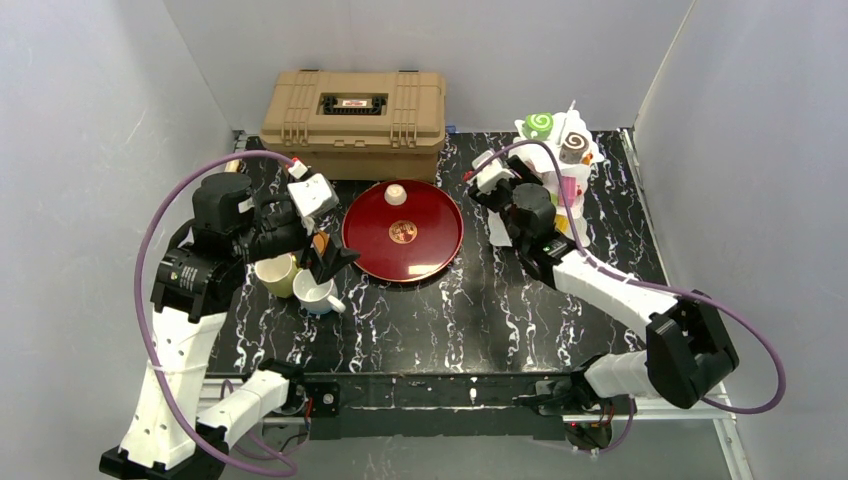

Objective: Serve the afternoon tea
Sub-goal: Place the desert on the desert table, then pick up the desert from the tray, then place the desert on the desert table, then place the clamp on the tray.

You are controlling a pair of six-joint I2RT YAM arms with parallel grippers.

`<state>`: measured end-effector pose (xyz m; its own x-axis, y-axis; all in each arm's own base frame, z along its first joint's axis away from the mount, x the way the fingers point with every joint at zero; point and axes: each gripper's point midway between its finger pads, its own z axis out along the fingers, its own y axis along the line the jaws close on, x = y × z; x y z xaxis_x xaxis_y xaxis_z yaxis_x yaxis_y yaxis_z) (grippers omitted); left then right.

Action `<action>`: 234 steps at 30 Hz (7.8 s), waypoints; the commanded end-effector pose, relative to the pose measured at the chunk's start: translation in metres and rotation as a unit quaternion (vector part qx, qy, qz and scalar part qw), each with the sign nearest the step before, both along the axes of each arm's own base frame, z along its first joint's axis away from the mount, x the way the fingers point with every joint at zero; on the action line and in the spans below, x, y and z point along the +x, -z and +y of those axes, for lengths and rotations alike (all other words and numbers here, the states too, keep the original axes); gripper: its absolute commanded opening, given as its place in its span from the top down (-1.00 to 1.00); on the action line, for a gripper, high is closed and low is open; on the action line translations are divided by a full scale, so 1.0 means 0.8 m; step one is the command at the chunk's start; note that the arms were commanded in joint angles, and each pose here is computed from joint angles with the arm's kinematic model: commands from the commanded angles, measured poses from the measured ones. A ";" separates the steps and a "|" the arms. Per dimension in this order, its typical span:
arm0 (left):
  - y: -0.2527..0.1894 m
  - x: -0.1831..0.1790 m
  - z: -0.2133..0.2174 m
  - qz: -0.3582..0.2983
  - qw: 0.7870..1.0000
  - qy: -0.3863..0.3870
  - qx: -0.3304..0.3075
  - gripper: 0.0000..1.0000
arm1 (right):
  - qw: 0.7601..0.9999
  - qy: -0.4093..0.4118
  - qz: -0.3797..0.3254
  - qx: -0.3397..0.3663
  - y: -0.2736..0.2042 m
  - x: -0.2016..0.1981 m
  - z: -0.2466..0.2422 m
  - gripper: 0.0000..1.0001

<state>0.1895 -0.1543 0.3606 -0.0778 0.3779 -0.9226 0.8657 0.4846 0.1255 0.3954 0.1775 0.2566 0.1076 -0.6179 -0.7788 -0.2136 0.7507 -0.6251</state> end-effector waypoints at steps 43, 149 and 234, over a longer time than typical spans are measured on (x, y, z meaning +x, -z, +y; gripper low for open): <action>-0.009 -0.008 0.007 -0.017 1.000 -0.007 0.004 -0.94 | 0.945 -0.169 0.057 0.273 0.052 0.046 0.309 -0.45; -0.016 -0.020 0.010 -0.033 0.999 0.002 0.006 -0.94 | 0.978 0.061 0.025 0.199 0.095 -0.025 -0.010 -0.41; -0.003 0.043 0.075 -0.015 0.977 -0.203 0.064 -0.99 | 0.913 -0.128 0.364 0.130 0.092 -0.049 0.333 -0.97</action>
